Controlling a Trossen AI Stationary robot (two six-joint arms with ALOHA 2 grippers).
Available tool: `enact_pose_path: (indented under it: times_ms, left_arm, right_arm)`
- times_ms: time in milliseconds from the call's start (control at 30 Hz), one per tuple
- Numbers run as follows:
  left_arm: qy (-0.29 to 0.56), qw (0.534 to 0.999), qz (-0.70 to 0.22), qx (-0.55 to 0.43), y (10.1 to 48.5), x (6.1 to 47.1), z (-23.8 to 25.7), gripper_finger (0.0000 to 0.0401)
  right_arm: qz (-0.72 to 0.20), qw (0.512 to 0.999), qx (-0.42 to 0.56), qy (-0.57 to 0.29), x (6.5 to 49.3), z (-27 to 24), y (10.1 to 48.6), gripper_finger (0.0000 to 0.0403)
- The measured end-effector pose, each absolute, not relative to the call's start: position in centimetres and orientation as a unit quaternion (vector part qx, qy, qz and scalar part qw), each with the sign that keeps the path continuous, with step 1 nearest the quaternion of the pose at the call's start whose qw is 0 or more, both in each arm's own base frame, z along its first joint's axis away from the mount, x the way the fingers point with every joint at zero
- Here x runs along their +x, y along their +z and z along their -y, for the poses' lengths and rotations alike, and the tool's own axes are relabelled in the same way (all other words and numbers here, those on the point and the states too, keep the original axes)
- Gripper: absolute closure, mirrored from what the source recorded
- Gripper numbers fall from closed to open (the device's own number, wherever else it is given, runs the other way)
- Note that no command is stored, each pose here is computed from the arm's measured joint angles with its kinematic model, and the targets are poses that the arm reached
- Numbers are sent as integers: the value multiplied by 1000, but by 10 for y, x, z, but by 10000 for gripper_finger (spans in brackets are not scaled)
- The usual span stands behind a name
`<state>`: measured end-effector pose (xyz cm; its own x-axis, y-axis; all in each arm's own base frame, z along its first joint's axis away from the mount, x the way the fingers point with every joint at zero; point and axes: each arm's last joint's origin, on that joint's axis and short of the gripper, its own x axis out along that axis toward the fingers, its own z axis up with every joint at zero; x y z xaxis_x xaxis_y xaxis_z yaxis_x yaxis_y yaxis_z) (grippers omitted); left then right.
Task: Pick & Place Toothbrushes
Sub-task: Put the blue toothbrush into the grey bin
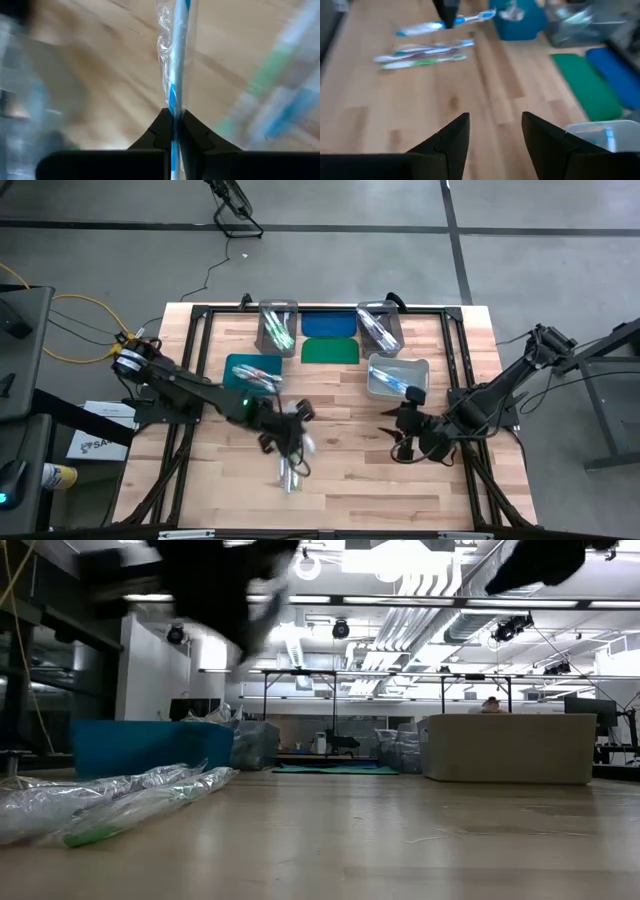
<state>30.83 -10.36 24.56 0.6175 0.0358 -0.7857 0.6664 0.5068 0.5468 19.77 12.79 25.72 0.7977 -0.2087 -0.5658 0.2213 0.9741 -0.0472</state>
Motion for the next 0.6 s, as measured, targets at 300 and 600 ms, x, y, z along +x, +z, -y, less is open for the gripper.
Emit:
enact_pose_path:
  times_ms: [300, 600]
  left_arm:
    - [-184, 851, -187, 456, 266, 350, 25, 394]
    - [-181, 883, -51, 430, 282, 359, -39, 394]
  right_arm:
    - [-188, 962, -7, -200, 186, -113, 186, 229]
    - [-90, 972, -82, -203, 216, -81, 209, 229]
